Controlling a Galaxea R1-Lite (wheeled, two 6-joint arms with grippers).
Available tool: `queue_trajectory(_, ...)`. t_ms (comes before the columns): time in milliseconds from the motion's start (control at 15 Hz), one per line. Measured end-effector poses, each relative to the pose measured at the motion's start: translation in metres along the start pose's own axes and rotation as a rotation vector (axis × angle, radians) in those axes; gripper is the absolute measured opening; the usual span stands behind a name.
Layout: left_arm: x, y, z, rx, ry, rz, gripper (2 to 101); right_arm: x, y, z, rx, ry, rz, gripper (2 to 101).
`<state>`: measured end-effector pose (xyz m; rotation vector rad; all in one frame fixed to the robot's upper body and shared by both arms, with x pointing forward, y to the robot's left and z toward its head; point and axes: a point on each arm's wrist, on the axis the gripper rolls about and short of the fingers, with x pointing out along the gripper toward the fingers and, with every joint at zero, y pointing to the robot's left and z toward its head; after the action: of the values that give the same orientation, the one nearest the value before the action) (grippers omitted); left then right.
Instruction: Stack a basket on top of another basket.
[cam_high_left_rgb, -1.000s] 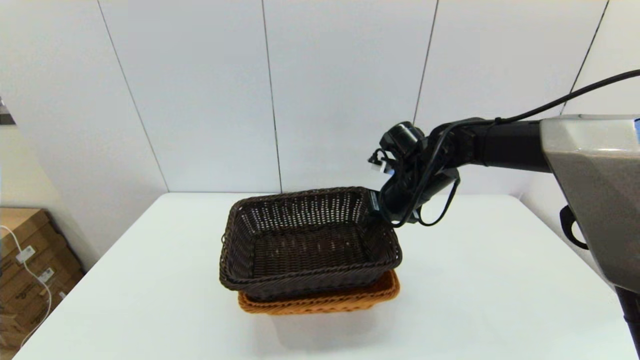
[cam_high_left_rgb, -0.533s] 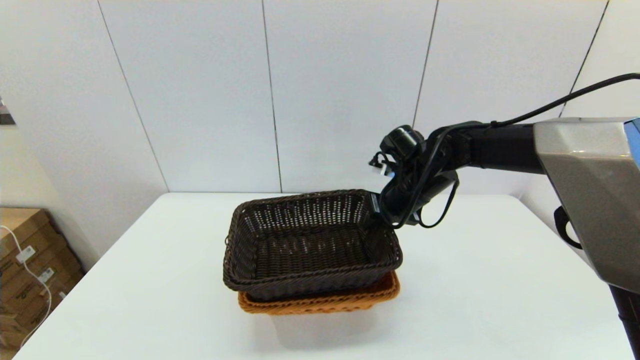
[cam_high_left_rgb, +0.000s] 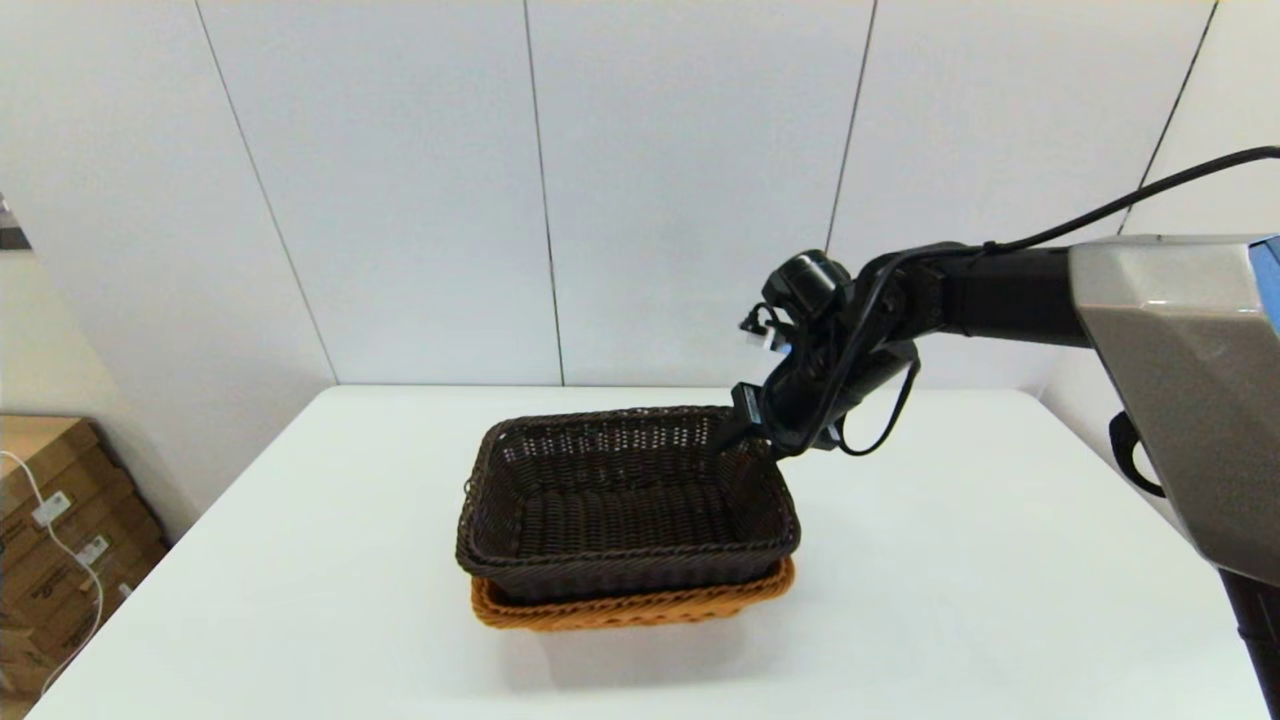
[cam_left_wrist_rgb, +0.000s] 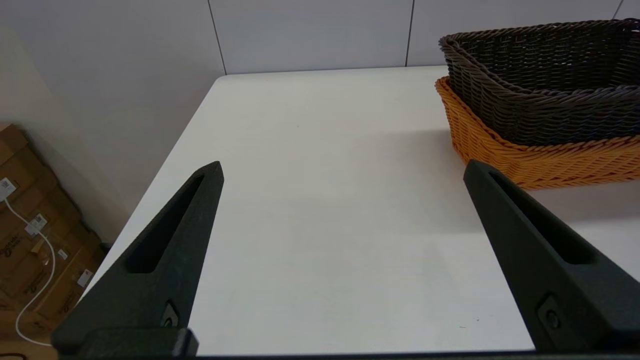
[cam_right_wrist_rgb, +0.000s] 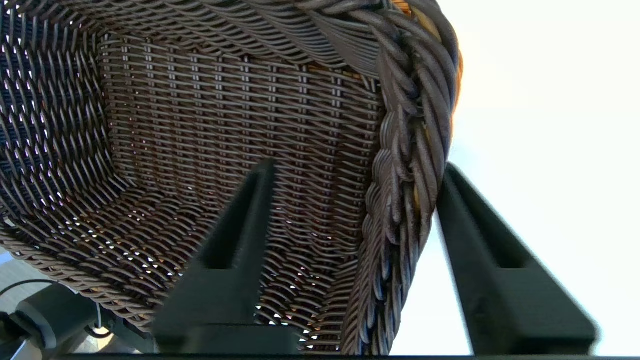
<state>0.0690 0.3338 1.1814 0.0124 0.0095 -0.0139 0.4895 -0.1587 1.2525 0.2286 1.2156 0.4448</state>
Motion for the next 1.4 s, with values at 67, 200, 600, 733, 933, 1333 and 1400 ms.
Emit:
queue_trajectory(67, 0.0, 0.0, 0.0, 0.0, 0.0, 0.0, 97.8, -0.002, -0.003, 0.001, 0.006, -0.004, -0.002, 68.5)
queue_trajectory(200, 0.0, 0.0, 0.0, 0.0, 0.0, 0.0, 97.8, -0.01, -0.009, 0.004, 0.021, -0.023, -0.006, 75.3)
queue_trajectory(600, 0.0, 0.0, 0.0, 0.0, 0.0, 0.0, 97.8, -0.101, -0.043, 0.008, 0.104, -0.188, -0.032, 87.3)
queue_trajectory(733, 0.0, 0.0, 0.0, 0.0, 0.0, 0.0, 97.8, -0.141, -0.044, -0.005, 0.114, -0.223, -0.046, 89.6)
queue_trajectory(933, 0.0, 0.0, 0.0, 0.0, 0.0, 0.0, 97.8, -0.196, -0.039, -0.043, 0.116, -0.276, -0.07, 92.3)
queue_trajectory(1333, 0.0, 0.0, 0.0, 0.0, 0.0, 0.0, 97.8, -0.266, -0.031, -0.182, 0.005, -0.396, -0.151, 95.3)
queue_trajectory(1400, 0.0, 0.0, 0.0, 0.0, 0.0, 0.0, 97.8, -0.267, -0.034, -0.207, -0.02, -0.411, -0.168, 95.6)
